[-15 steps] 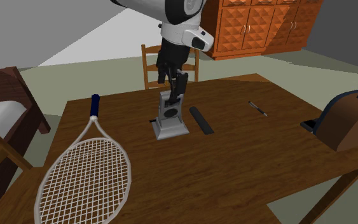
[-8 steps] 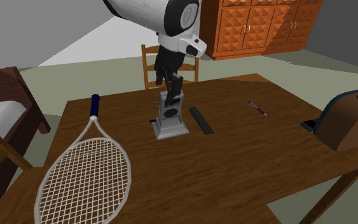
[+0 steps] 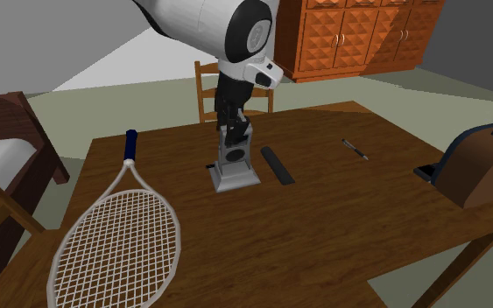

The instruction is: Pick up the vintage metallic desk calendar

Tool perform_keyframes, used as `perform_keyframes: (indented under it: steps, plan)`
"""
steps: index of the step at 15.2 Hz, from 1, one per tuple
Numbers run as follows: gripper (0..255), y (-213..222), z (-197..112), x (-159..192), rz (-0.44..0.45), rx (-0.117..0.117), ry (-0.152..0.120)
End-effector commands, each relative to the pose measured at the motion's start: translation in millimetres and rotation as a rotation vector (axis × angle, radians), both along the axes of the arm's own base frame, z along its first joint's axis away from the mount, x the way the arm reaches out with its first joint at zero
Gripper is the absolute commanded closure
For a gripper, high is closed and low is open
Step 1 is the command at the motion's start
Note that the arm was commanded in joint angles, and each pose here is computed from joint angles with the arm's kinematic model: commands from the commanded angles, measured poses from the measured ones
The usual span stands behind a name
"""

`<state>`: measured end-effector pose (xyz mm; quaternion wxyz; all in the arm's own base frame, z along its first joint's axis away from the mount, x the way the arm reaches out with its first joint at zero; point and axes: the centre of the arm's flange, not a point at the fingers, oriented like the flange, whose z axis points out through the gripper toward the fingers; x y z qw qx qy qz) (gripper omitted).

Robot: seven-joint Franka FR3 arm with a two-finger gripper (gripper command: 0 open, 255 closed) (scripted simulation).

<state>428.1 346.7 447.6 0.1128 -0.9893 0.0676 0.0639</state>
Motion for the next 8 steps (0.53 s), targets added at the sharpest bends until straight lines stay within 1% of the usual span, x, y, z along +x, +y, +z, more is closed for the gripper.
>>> perform_keyframes:
  steps: [1,7,8]
  plan:
    - [255,0.1,-0.8,-0.2,0.000,0.000,0.001]
    - [255,-0.2,-0.8,0.4,0.000,0.000,0.001]
    - [255,-0.3,4.5,0.4,0.000,0.000,0.001]
